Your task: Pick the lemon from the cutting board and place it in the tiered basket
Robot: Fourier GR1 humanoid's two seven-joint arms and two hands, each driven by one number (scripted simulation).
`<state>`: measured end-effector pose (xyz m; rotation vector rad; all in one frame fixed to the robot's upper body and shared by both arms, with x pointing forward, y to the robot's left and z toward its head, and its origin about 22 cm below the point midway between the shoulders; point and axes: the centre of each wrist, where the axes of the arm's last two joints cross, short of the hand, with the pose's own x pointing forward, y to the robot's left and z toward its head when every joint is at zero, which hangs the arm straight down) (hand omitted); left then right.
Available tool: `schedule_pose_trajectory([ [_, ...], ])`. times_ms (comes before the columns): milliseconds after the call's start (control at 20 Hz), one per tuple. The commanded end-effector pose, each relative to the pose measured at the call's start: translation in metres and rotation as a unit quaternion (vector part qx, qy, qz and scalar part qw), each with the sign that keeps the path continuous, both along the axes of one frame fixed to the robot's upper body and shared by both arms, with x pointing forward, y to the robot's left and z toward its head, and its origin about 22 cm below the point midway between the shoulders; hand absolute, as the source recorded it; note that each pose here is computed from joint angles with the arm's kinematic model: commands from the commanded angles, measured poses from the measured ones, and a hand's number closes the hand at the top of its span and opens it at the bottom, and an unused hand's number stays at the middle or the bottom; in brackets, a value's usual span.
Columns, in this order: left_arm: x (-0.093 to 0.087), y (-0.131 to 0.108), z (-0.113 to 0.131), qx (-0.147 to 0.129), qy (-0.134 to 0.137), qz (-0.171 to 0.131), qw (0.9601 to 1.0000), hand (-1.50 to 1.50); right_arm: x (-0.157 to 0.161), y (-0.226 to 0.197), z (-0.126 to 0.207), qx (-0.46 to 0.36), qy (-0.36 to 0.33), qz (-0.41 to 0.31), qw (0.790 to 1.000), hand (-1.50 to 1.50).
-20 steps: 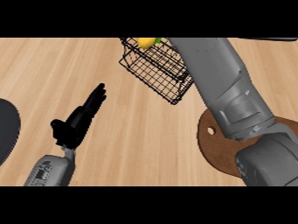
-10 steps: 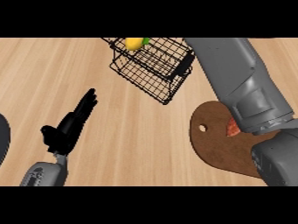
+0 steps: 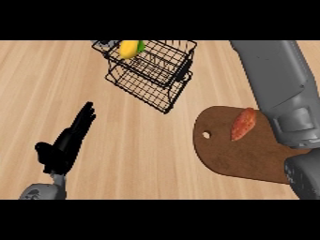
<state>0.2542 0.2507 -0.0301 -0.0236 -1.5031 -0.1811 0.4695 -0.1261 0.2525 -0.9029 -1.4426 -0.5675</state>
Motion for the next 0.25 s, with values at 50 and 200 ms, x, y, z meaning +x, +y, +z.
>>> schedule_pose_trajectory([
  [50,-0.009,0.008,-0.005,-0.005,0.009,0.027,0.9996,0.0,-0.013,-0.035,-0.001,0.011,-0.023,-0.009,1.0,-1.5],
  [200,-0.02,0.019,-0.01,0.0,0.02,0.027,0.9994,0.0,-0.022,-0.062,-0.027,0.006,0.009,0.002,1.0,-1.5],
])
